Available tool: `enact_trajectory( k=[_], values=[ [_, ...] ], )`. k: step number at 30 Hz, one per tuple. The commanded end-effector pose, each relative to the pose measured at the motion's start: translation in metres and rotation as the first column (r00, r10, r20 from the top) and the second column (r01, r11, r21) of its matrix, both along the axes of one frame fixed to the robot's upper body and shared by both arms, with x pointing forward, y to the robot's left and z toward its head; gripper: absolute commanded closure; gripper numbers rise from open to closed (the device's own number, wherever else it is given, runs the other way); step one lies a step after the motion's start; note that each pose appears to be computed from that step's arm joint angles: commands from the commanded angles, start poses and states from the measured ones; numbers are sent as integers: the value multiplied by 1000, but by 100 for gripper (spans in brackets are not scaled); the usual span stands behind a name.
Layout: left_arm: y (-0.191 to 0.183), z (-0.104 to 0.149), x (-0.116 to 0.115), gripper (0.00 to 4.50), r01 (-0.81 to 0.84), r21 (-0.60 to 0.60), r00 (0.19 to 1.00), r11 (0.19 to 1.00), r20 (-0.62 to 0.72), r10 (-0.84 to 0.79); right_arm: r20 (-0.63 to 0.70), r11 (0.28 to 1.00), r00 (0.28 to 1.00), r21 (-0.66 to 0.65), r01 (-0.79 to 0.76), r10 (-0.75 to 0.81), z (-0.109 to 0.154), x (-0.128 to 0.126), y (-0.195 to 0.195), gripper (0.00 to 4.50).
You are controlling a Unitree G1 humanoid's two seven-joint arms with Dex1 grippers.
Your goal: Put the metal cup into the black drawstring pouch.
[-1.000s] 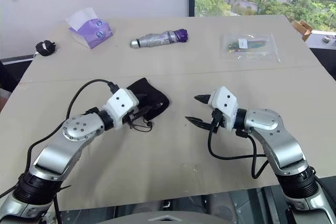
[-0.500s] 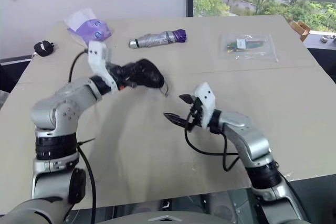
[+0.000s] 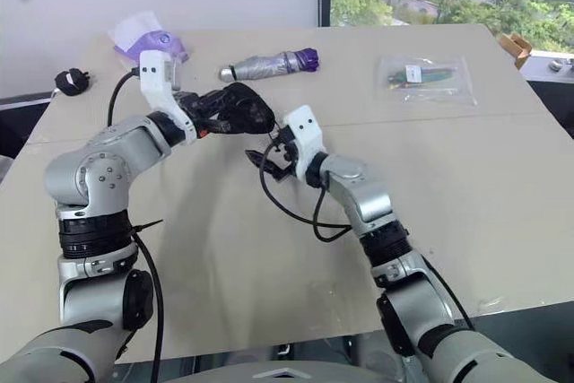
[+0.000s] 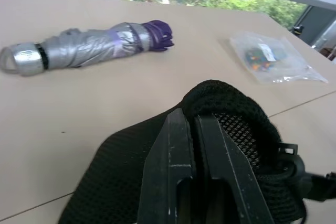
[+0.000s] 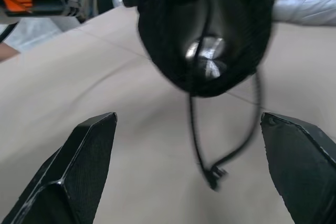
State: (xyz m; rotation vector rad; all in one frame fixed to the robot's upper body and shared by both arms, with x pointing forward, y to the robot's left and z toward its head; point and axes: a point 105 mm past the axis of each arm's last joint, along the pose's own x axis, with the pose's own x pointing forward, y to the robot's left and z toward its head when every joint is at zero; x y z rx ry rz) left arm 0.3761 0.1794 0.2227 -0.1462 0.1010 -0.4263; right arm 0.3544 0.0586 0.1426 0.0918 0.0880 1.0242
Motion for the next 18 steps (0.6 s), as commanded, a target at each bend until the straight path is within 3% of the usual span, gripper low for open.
enact_trajectory(
  k=[1,2,5,8,10,11,12,13,17,18],
  values=[
    [1,29,-8,450,-2,10,995,1000,96,1,57,999,998,33,31,-33,16,10,10,6],
    [1,30,-9,450,-6,10,995,1000,100,5,62,998,996,36,60,-62,17,16,10,6],
    [3,33,-12,450,-18,9,994,1000,107,17,73,995,994,66,72,-77,24,19,9,84],
    [8,32,-14,450,-36,11,994,999,105,35,100,995,992,63,73,-79,27,18,6,237],
    [10,31,-15,450,-44,11,994,999,106,42,115,996,990,44,73,-78,27,17,2,319],
    [11,31,-15,450,-48,10,993,999,106,47,133,997,988,18,77,-79,27,17,0,336],
    [12,31,-15,450,-50,9,993,999,106,49,149,997,986,-8,83,-81,26,17,-4,404],
    [13,30,-16,450,-51,9,993,999,108,50,156,996,984,-27,87,-81,25,17,-7,442],
    [16,25,-18,450,-60,10,992,998,110,59,209,991,974,-87,104,-84,34,17,-25,442],
    [19,22,-20,450,-65,19,992,998,110,63,277,982,957,-140,123,-81,45,19,-34,442]
  ],
)
